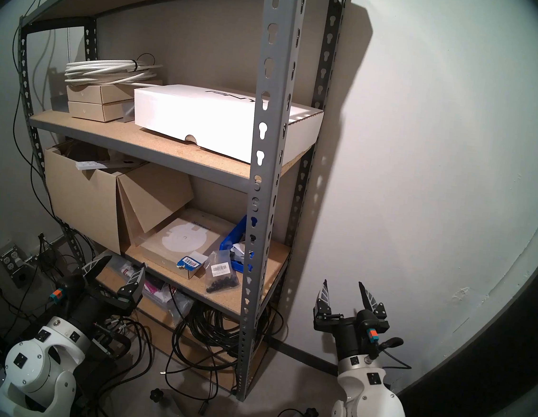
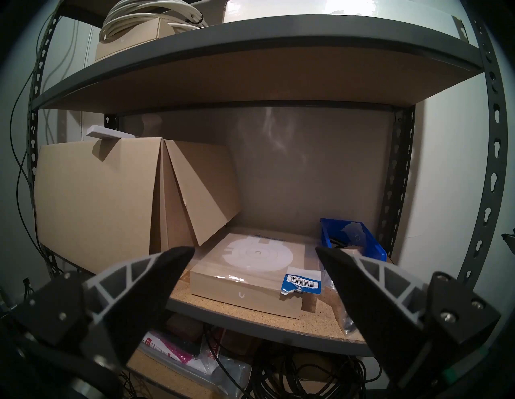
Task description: Organize the rack shelf by putting things into a case
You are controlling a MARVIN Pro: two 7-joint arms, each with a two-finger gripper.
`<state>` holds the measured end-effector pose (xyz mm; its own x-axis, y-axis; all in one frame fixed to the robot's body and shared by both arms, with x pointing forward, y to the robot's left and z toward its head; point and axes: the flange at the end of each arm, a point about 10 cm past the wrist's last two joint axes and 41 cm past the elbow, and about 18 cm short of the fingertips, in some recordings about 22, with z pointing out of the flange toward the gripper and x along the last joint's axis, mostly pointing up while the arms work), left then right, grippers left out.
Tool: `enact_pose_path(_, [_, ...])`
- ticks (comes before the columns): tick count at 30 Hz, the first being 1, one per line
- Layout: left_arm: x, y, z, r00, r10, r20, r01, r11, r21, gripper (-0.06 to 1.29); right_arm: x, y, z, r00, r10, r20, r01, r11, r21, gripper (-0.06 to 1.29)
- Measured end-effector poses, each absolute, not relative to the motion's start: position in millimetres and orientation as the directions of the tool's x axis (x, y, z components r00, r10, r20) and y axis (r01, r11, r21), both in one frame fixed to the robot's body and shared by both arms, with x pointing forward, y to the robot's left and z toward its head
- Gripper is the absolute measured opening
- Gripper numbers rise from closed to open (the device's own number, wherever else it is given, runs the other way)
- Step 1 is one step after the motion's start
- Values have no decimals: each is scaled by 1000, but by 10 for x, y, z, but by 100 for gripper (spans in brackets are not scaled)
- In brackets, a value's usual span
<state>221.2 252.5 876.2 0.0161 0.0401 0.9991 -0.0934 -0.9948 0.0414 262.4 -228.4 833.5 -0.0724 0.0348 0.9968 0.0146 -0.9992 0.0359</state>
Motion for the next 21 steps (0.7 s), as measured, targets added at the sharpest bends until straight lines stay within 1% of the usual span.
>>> enact_pose_path(10, [2212, 2513, 8766, 17, 44, 999, -110, -993, 46, 125, 2623, -2285, 8331, -71, 35, 997, 15, -999, 36, 124])
enact_pose_path(21, [2278, 2485, 8827, 64, 57, 996, -226, -972, 70, 125, 2623, -2285, 8328, -71, 35, 997, 15, -999, 36, 124])
